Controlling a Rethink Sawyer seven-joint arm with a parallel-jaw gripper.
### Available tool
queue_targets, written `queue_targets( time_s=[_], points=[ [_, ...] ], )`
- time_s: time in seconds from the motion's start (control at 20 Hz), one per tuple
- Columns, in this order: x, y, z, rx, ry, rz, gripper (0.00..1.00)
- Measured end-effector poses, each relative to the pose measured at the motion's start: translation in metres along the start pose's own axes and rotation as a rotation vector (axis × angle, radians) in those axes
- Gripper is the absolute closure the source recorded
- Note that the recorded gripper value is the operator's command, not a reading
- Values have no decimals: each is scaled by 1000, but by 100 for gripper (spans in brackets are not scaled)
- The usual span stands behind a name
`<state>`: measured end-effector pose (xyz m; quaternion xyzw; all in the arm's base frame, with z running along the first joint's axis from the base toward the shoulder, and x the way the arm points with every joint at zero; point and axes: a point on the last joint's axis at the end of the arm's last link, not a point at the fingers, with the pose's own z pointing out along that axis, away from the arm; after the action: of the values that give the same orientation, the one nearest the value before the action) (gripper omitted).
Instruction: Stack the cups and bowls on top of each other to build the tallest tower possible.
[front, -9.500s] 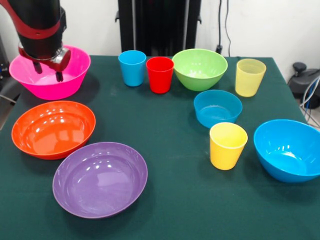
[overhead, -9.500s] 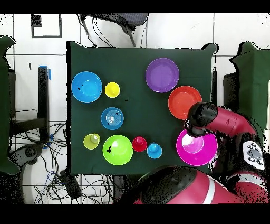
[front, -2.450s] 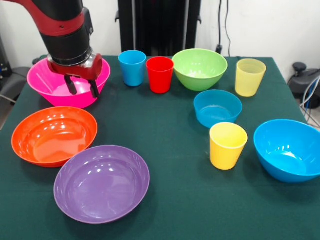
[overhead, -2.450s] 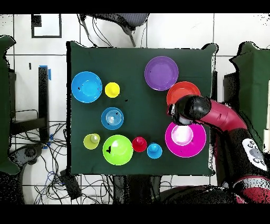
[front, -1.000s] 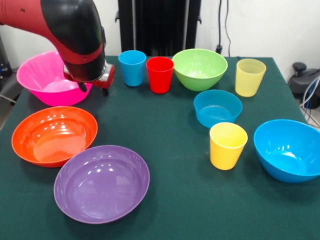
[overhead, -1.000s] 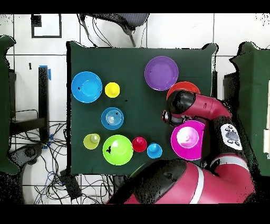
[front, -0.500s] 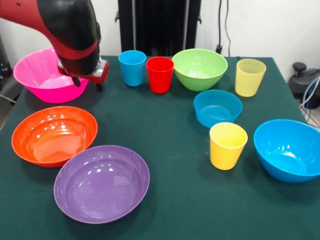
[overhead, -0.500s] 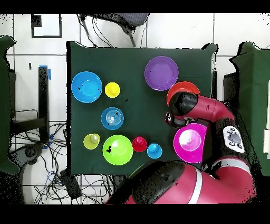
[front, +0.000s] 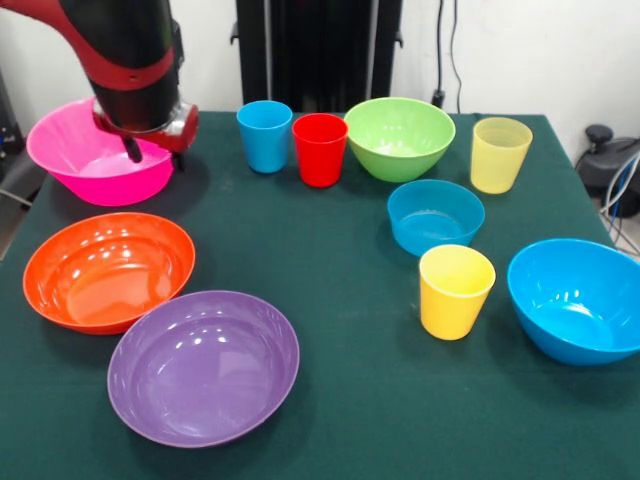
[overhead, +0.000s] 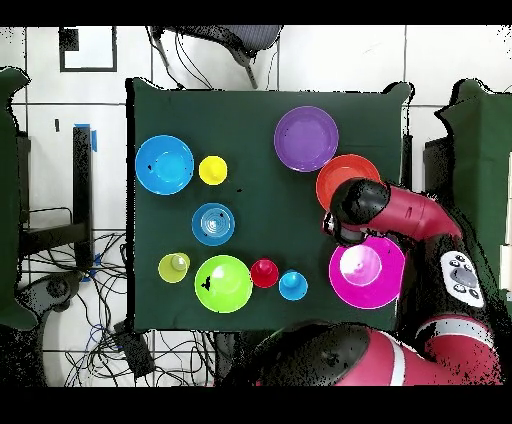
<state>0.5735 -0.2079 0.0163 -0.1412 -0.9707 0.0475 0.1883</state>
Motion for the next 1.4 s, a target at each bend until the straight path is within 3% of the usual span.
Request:
queue_targets(
  time_s=[0.25, 0.65, 1.1, 1.4],
  points=[
    [-2, -15, -1, -4, -39, 23, 0],
    [-2, -16, 4, -7, -35, 24, 0],
    [3, -2, 37, -12, 18, 3, 0],
    [5, 5, 53, 12, 61, -11, 0]
  ],
)
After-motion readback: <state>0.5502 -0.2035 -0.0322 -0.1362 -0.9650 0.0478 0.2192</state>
